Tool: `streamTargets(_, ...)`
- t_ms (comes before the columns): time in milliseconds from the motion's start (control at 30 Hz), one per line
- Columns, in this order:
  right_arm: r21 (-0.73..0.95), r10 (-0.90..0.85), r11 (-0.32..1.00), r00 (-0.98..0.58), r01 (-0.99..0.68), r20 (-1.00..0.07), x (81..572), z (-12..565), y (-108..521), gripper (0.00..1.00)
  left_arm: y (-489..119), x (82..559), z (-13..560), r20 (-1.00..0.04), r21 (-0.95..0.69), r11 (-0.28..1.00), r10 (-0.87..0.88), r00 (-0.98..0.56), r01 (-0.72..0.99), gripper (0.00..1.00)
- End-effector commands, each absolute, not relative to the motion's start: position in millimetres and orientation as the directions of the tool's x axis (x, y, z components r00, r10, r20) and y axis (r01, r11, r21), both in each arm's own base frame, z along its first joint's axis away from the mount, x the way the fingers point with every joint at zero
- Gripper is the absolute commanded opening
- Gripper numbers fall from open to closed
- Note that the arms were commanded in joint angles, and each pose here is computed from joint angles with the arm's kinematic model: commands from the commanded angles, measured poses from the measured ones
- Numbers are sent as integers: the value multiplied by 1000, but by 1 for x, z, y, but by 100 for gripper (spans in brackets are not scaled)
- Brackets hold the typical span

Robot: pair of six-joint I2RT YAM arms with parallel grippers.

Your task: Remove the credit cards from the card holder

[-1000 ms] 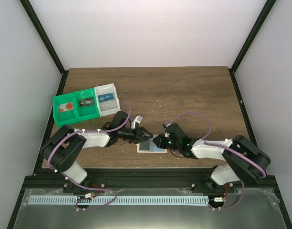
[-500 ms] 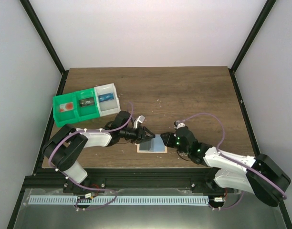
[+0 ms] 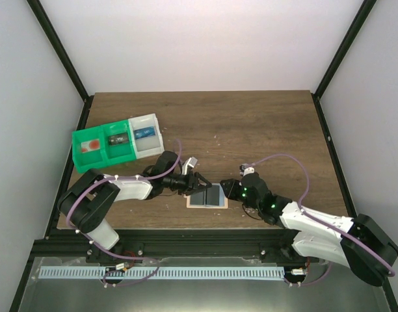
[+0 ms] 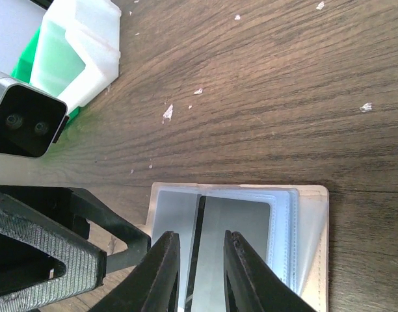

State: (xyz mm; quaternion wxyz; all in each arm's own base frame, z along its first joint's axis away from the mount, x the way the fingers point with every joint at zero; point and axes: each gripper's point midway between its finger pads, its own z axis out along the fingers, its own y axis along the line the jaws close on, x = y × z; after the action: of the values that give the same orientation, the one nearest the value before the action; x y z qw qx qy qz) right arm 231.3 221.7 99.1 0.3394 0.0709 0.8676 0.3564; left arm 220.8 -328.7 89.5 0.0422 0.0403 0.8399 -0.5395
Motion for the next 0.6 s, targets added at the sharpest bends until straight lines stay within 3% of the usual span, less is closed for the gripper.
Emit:
streamTargets(0, 663, 374, 741, -756, -105, -538, 232, 95, 217, 21, -327, 223, 81, -145, -886, 443, 19, -989, 138, 47)
streamTargets(567, 660, 275, 741, -841, -123, -466, 225, 66, 240, 22, -316, 226, 40, -143, -826, 549, 14, -990, 127, 39)
